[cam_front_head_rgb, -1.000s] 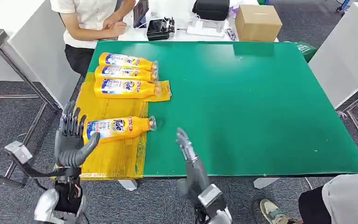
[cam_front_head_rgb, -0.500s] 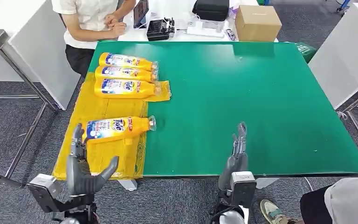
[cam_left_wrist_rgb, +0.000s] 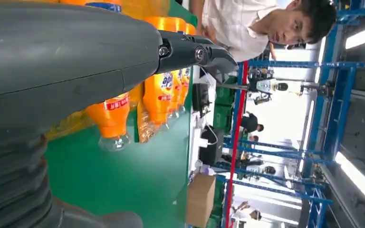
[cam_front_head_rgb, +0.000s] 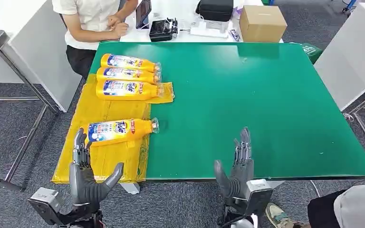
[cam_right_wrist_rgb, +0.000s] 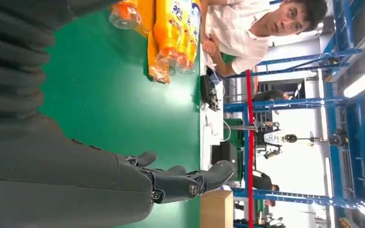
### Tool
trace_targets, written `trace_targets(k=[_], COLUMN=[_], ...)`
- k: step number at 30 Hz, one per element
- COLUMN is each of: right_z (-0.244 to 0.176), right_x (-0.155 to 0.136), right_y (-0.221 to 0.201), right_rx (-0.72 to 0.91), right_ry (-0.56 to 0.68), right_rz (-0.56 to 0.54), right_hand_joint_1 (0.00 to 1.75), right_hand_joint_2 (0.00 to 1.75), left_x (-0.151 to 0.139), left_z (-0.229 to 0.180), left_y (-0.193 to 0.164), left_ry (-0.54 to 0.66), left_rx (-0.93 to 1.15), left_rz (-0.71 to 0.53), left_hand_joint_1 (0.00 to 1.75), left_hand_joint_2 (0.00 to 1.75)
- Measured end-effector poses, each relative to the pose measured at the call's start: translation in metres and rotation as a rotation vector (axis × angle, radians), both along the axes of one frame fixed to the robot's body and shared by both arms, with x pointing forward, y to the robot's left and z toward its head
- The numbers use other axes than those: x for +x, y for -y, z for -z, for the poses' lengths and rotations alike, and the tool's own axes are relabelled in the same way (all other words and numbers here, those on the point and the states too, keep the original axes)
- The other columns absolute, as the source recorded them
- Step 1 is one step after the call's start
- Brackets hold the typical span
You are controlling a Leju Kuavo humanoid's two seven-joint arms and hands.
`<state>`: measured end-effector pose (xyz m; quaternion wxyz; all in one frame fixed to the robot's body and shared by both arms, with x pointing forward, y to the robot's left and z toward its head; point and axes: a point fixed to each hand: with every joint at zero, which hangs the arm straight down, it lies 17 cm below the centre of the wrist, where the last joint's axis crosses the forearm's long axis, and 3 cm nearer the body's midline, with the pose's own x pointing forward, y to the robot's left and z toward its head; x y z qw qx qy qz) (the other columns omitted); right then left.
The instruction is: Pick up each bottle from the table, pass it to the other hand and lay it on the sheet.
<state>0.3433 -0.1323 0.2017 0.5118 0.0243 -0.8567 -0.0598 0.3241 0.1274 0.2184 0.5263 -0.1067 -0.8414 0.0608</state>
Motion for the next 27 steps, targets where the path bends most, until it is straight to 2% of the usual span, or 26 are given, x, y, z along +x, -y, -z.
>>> trace_targets(k=[4,5,13,21,22,25,26,27], right_z=[-0.006,-0.008,0.001,0.014,0.014,0.016,0.017,0.017], right_x=[-0.004,-0.004,-0.001,0.000,0.000,0.000,0.001,0.001], right_y=[0.003,0.004,0.007,0.027,0.028,0.032,0.036,0.040], right_rx=[-0.038,-0.046,-0.020,-0.013,-0.014,-0.013,-0.011,-0.015], right_ry=[0.037,0.047,-0.002,-0.048,-0.049,-0.057,-0.064,-0.066], right_rz=[0.025,0.030,-0.005,0.070,0.073,0.090,0.112,0.138], right_hand_joint_1=[0.00,0.00,0.00,0.00,0.00,0.00,0.00,0.00], right_hand_joint_2=[1.75,1.75,1.75,1.75,0.00,0.00,1.75,1.75], left_x=[0.000,0.000,0.000,0.000,0.000,0.000,-0.001,-0.003], left_z=[0.000,0.001,0.012,0.022,0.023,0.023,0.023,0.021], left_y=[-0.001,-0.001,0.005,0.011,0.011,0.012,0.015,0.018], left_ry=[-0.002,-0.004,-0.036,-0.090,-0.091,-0.093,-0.092,-0.086], left_rx=[0.002,0.003,0.007,-0.034,-0.034,-0.036,-0.043,-0.046], left_rz=[-0.010,-0.012,-0.010,0.008,0.008,0.014,0.029,0.047], left_hand_joint_1=[0.00,0.00,0.00,0.00,0.00,0.00,0.00,0.00], left_hand_joint_2=[1.75,0.00,0.00,0.00,1.75,1.75,1.75,1.75])
